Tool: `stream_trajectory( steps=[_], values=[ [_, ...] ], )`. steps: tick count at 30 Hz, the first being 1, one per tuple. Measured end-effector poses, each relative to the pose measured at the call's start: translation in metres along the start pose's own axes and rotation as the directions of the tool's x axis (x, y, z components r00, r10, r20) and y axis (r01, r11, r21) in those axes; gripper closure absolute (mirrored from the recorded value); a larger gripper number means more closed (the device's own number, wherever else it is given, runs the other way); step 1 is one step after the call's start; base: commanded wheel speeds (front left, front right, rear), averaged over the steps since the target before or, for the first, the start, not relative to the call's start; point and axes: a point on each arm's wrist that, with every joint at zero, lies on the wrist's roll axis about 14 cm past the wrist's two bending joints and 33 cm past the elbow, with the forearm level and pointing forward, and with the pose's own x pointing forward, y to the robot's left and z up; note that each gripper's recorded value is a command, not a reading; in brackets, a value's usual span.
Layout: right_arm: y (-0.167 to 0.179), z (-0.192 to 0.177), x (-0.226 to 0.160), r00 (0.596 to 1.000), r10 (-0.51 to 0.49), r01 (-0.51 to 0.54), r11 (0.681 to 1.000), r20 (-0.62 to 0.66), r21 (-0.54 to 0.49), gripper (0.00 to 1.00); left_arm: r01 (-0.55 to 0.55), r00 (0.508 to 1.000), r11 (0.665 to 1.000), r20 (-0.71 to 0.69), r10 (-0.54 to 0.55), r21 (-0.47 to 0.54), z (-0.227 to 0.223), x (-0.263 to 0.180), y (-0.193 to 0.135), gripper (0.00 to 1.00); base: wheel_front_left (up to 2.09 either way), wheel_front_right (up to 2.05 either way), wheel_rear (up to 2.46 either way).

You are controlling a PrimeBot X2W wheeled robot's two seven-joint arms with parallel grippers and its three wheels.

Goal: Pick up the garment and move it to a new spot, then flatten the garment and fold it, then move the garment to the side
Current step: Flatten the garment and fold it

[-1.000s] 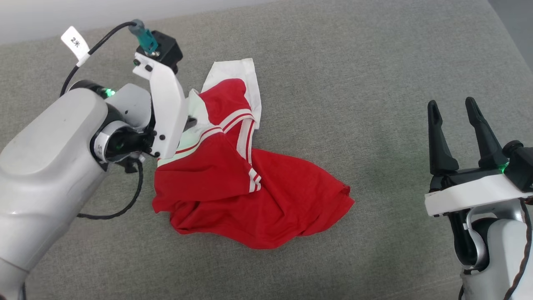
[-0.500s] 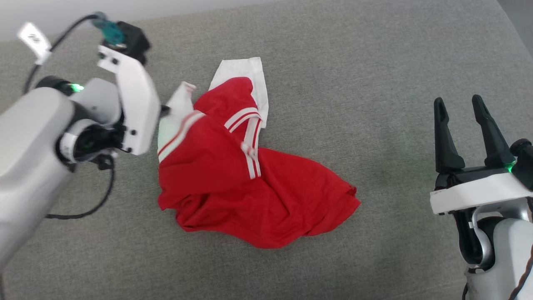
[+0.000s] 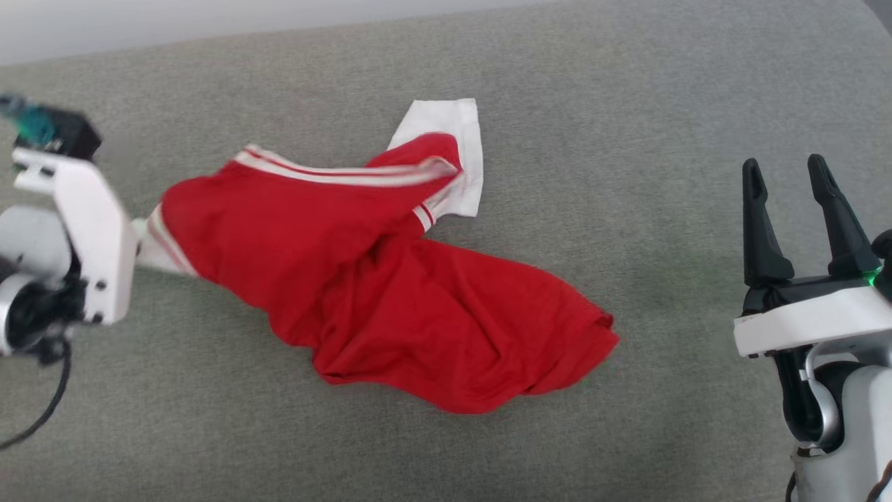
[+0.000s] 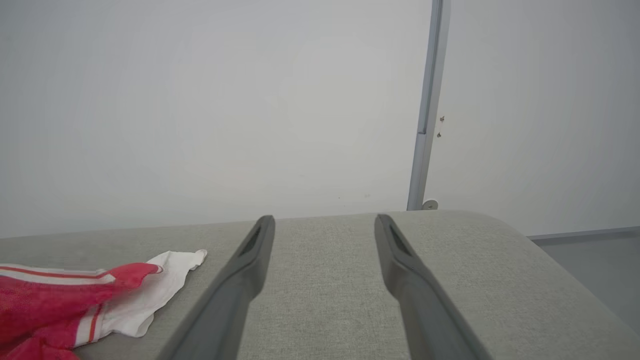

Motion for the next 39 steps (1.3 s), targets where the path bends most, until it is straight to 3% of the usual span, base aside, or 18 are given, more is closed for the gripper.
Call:
stream_trajectory(
  steps=[8, 16, 17, 19, 20, 31, 39],
  values=[
    [0.015, -0.005, 0.006, 0.999, 0.043, -0.043, 0.999, -0.015, 0.010, 0.00, -0.101, 0.978, 0.987, -0.197, 0.075, -0.124, -0.081, -0.005, 0.025, 1.00, 0.00, 0.00, 0.00],
    [0.026, -0.008, 0.008, 0.997, 0.076, -0.075, 0.997, -0.025, 0.016, 0.00, -0.103, 0.959, 0.962, -0.281, 0.030, -0.252, -0.126, 0.000, 0.018, 1.00, 0.00, 0.00, 0.00],
    [0.027, -0.007, 0.008, 0.997, 0.079, -0.078, 0.997, -0.024, 0.016, 0.00, -0.107, 0.960, 0.959, -0.278, 0.032, -0.261, -0.126, -0.001, 0.018, 0.91, 0.00, 0.00, 0.00],
    [0.029, -0.007, 0.008, 0.996, 0.086, -0.086, 0.996, -0.026, 0.015, 0.00, -0.109, 0.967, 0.957, -0.251, 0.040, -0.269, -0.120, -0.003, 0.021, 0.13, 0.00, 0.00, 0.00],
    [0.031, -0.007, 0.008, 0.996, 0.091, -0.091, 0.996, -0.025, 0.016, 0.00, -0.111, 0.970, 0.956, -0.237, 0.045, -0.271, -0.116, -0.004, 0.022, 0.00, 0.00, 0.00, 0.00],
    [0.041, -0.008, 0.006, 0.991, 0.128, -0.128, 0.992, -0.043, 0.012, 0.00, -0.047, 0.998, 0.986, 0.032, 0.053, -0.163, -0.023, -0.029, 0.015, 0.00, 0.00, 0.00, 0.00],
    [0.041, -0.014, 0.011, 0.990, 0.131, -0.131, 0.991, -0.058, 0.010, 0.00, -0.044, 0.999, 0.994, -0.012, 0.043, -0.103, -0.006, 0.003, 0.009, 0.00, 0.00, 0.00, 0.00]
  ],
)
